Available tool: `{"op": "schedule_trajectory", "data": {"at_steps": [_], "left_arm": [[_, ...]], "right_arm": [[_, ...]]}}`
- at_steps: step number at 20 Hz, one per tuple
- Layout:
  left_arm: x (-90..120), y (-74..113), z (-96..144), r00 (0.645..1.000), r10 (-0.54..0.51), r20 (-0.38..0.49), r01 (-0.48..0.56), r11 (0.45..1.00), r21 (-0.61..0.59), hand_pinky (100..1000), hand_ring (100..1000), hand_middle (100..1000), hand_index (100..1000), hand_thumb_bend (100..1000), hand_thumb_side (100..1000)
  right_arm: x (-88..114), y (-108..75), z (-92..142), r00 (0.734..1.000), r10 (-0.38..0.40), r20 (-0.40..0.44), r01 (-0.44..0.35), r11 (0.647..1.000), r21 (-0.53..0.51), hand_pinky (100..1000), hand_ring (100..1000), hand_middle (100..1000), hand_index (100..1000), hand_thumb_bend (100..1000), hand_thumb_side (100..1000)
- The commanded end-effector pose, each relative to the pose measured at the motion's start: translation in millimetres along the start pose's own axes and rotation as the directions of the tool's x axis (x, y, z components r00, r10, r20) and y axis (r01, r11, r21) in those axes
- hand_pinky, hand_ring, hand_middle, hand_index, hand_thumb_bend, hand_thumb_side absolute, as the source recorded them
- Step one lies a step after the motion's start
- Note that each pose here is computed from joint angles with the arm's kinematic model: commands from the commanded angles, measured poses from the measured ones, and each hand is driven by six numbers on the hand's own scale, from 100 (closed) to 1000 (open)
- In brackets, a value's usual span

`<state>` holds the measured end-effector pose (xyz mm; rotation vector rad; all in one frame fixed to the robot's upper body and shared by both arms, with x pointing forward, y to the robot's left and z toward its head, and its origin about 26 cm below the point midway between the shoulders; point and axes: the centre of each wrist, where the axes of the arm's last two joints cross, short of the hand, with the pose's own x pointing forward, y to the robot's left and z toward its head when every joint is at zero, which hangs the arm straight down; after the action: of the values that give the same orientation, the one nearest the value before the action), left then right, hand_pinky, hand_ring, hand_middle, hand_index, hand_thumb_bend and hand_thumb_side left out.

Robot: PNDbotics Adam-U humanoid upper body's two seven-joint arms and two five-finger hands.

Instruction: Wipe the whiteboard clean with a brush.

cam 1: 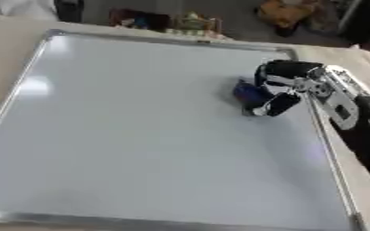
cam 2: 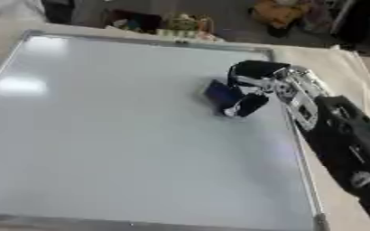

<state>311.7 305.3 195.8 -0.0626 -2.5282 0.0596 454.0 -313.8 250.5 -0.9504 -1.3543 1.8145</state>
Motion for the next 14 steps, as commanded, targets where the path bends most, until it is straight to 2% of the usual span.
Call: {"op": "schedule_trajectory", "data": {"at_steps": [1, 4, 9, 14], "left_arm": [[7.6, -0.3, -7.0, 1.000, -0.008, 0.030, 0.008, 1.000, -0.016, 659, 632, 560, 655, 279, 961], [7.6, -0.2, -6.9, 1.000, -0.008, 0.029, 0.009, 1.000, -0.016, 660, 633, 560, 655, 280, 963], [7.7, -0.4, -7.0, 1.000, -0.008, 0.029, 0.008, 1.000, -0.015, 660, 633, 561, 655, 280, 963], [7.8, -0.3, -6.8, 1.000, -0.009, 0.027, 0.009, 1.000, -0.016, 660, 633, 561, 655, 279, 964]], "right_arm": [[-0.8, -2.8, 3.2, 1.000, 0.013, 0.009, -0.013, 1.000, 0.021, 682, 757, 300, 557, 488, 496], [-0.4, -3.0, 3.2, 1.000, 0.009, 0.013, -0.010, 1.000, 0.026, 683, 760, 303, 561, 485, 498], [-0.8, -2.1, 3.0, 1.000, -0.009, 0.015, 0.008, 0.999, 0.035, 696, 791, 362, 596, 499, 496], [-1.0, -4.4, 4.3, 0.999, -0.027, 0.019, 0.027, 0.999, 0.030, 707, 807, 386, 583, 488, 521]]}}
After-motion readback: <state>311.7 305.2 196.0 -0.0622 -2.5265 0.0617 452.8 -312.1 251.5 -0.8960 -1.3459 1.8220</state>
